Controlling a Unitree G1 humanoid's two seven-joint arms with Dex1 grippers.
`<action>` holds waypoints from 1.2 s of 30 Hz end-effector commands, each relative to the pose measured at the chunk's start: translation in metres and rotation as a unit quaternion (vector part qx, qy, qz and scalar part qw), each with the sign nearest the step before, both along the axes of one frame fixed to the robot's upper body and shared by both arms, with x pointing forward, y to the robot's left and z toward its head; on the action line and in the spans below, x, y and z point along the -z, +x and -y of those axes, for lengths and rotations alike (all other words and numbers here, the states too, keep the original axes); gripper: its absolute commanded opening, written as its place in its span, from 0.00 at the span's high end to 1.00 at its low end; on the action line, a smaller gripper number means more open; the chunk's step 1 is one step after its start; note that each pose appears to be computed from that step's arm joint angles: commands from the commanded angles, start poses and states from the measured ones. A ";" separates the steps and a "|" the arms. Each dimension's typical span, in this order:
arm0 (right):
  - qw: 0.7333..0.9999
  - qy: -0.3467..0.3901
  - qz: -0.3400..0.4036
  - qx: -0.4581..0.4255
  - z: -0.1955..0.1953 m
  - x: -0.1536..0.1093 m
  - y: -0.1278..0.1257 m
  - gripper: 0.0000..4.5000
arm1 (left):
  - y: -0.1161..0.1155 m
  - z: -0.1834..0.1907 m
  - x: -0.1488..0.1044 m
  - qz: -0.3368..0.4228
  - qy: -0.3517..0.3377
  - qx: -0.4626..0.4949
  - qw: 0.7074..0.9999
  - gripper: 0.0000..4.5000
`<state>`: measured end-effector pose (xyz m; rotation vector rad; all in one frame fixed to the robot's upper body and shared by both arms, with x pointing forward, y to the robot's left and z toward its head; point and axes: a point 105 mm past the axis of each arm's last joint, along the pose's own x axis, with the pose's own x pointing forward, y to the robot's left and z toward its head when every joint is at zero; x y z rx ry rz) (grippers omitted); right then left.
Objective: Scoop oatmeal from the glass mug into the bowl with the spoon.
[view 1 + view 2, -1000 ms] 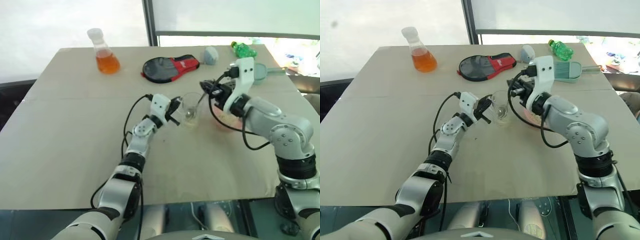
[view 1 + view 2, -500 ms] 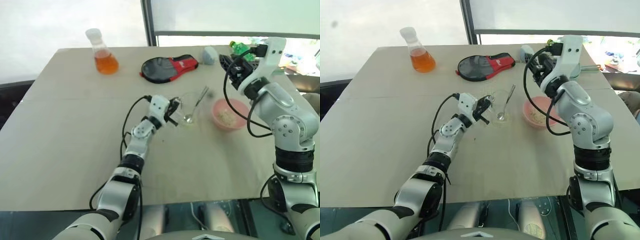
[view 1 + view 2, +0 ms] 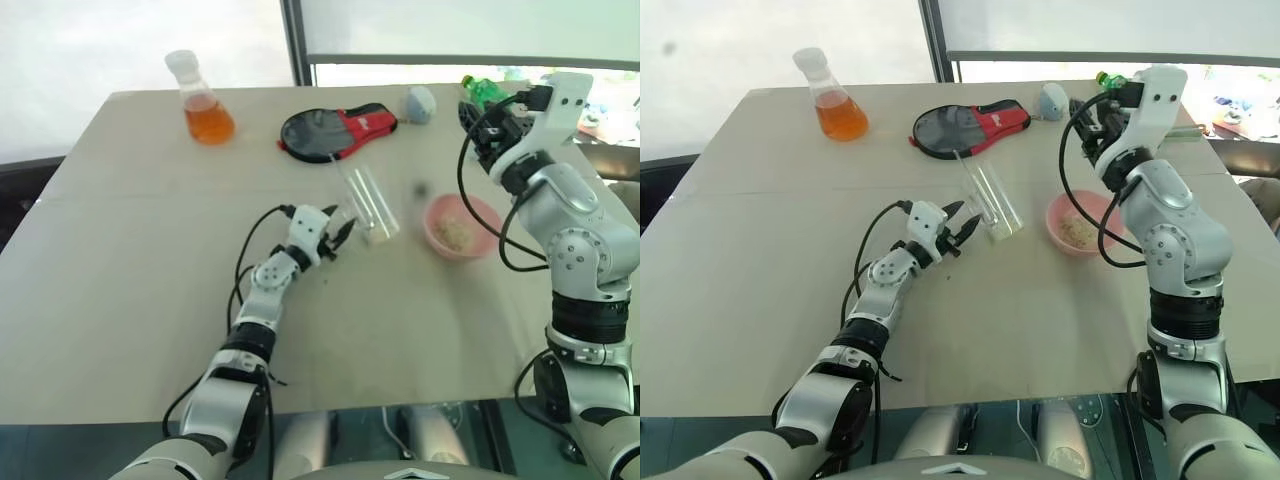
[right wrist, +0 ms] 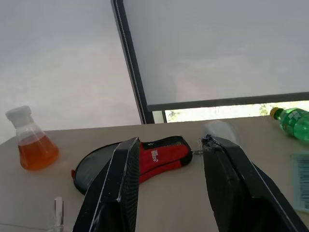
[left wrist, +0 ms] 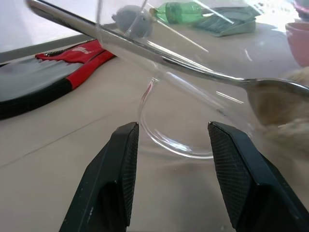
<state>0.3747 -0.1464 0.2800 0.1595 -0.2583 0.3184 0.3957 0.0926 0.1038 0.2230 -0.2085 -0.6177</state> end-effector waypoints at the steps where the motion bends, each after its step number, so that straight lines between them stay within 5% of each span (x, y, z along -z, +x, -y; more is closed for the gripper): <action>1: 0.999 0.012 0.032 0.001 0.003 -0.015 -0.006 0.53 | 0.004 -0.005 -0.018 0.035 -0.004 -0.013 0.999 0.47; 21: 1.000 -0.014 0.023 0.001 0.005 -0.003 -0.007 0.53 | 0.000 0.014 -0.014 0.013 -0.021 0.019 1.000 0.47; 30: 1.000 -0.021 0.011 0.004 0.007 0.006 -0.006 0.53 | 0.004 0.030 -0.042 -0.064 -0.210 0.040 0.975 0.47; 36: 1.000 -0.023 0.010 0.010 0.010 0.008 -0.007 0.53 | 0.011 0.021 -0.033 -0.128 -0.256 0.014 0.958 0.47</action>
